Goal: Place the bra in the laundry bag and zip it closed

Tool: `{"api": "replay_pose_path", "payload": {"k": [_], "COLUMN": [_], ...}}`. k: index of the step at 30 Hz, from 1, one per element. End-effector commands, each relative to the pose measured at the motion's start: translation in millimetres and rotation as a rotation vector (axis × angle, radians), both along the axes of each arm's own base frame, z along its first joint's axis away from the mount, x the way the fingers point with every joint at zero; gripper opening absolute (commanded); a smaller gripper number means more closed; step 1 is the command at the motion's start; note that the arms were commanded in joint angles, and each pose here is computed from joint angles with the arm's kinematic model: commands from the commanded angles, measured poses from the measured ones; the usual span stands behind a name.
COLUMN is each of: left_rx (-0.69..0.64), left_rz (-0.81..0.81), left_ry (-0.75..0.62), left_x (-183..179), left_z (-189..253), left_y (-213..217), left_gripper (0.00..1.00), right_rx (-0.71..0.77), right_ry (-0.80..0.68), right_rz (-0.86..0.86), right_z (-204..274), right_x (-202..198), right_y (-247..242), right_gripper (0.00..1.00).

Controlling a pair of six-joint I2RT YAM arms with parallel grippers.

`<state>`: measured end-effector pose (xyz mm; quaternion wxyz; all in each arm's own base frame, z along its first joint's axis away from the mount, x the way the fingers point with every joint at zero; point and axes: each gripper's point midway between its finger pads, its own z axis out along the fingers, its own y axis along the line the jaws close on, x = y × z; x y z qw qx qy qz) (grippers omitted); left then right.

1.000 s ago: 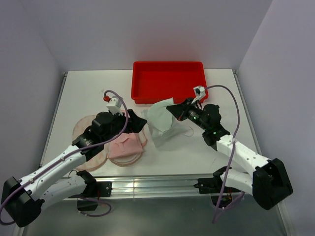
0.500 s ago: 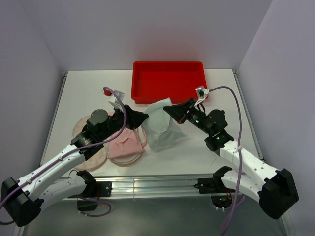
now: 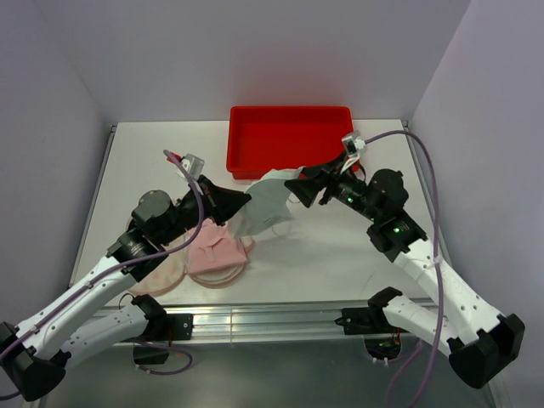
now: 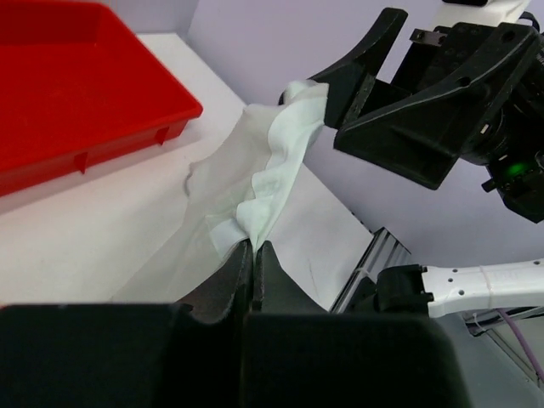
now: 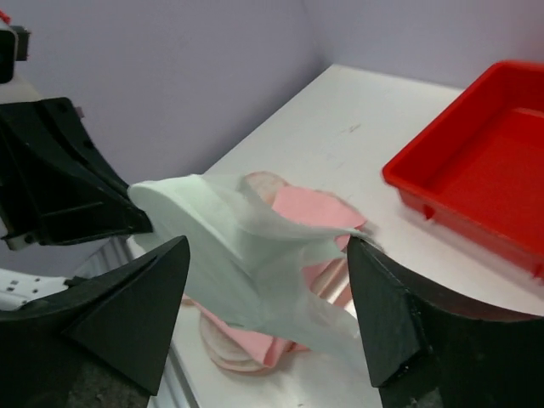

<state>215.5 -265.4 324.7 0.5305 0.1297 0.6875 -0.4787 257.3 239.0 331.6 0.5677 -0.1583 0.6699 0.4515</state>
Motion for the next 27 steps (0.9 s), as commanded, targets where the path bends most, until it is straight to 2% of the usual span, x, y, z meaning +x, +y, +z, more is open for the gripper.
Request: {"api": "replay_pose_path", "payload": {"k": [1, 2, 4, 10, 12, 14, 19, 21, 27], "left_rx": [-0.06, -0.068, -0.071, -0.068, -0.066, -0.067, -0.078, -0.077, -0.082], "left_rz": [-0.034, -0.038, -0.058, -0.084, -0.078, -0.066, -0.012, -0.045, -0.059], "left_ry": [-0.122, -0.132, -0.138, -0.159, -0.16, -0.158, -0.121, -0.122, -0.133], "left_x": [-17.8, -20.3, -25.5, -31.8, -31.8, -31.9, -26.7, -30.0, -32.2], "left_z": [49.1, 54.6, 58.9, 71.7, 72.9, 76.5, 81.7, 81.1, 81.9], "left_y": [8.7, 9.9, 10.2, 10.4, 11.8, 14.5, 21.3, 16.6, 15.6], "left_gripper": [0.0, 0.0, 0.0, 0.0, 0.0, 0.0, 0.0, 0.0, 0.0], "right_rx": [-0.084, -0.088, -0.097, -0.096, -0.111, -0.12, -0.052, -0.02, -0.018], "right_ry": [-0.095, -0.114, -0.16, -0.226, -0.245, -0.254, -0.384, -0.391, -0.281], "right_rz": [-0.067, -0.075, -0.027, 0.193, 0.165, 0.067, 0.204, 0.271, 0.451], "right_z": [25.1, 29.5, 40.1, 63.8, 73.7, 82.4, 103.2, 107.0, 93.7], "right_x": [-8.3, -9.6, -16.0, -42.5, -41.6, -33.2, -71.4, -80.0, -77.4], "right_y": [-26.9, -29.2, -24.6, -2.3, -6.8, -18.8, -14.2, -7.8, 27.3], "right_gripper": [0.83, 0.87, 0.91, 0.92, 0.92, 0.93, 0.95, 0.97, 0.97]}}
